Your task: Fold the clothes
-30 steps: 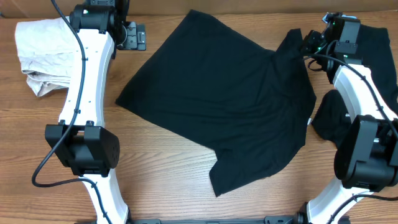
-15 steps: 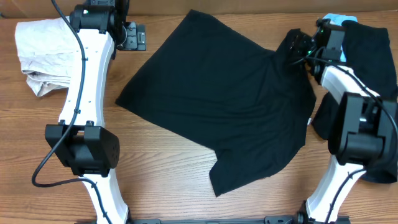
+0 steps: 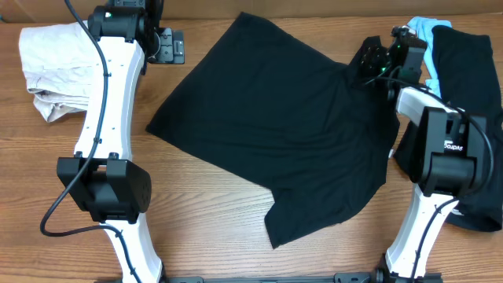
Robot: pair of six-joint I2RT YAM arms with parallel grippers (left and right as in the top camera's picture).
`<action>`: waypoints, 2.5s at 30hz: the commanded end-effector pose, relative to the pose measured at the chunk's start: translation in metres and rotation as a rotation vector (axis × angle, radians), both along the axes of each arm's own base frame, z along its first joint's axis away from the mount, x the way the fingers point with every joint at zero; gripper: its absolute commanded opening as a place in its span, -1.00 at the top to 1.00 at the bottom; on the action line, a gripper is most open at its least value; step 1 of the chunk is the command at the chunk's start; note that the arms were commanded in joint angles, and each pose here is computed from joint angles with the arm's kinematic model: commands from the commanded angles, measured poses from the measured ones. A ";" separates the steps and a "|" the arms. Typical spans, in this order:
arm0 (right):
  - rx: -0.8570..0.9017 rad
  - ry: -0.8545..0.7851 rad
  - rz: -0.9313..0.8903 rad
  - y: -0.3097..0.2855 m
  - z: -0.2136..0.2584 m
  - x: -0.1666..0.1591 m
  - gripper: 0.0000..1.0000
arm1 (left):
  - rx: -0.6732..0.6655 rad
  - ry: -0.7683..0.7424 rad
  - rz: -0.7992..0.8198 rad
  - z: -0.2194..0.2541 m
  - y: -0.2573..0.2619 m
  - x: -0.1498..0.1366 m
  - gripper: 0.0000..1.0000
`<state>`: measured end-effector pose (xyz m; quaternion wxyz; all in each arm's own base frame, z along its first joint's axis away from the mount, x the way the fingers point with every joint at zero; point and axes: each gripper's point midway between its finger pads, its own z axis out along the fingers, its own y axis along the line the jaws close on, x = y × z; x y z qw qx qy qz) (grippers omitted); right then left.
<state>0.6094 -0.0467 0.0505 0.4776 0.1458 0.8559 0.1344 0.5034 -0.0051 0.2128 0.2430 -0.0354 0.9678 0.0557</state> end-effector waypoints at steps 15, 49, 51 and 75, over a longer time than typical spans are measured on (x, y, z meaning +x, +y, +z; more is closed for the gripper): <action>0.017 0.104 -0.017 -0.005 0.013 0.008 0.93 | 0.014 -0.019 0.000 0.004 0.006 0.004 -1.00; 0.284 0.472 -0.273 -0.141 0.089 -0.113 -0.57 | -0.045 0.009 -0.206 -0.016 -0.020 0.007 -1.00; 0.288 0.452 -0.231 -0.125 0.112 -0.117 -0.58 | -0.105 0.006 -0.356 -0.015 -0.043 0.006 -1.00; 0.174 0.533 0.054 0.039 0.247 -0.249 -0.91 | 0.020 0.337 -0.869 -0.198 -0.221 -0.039 -1.00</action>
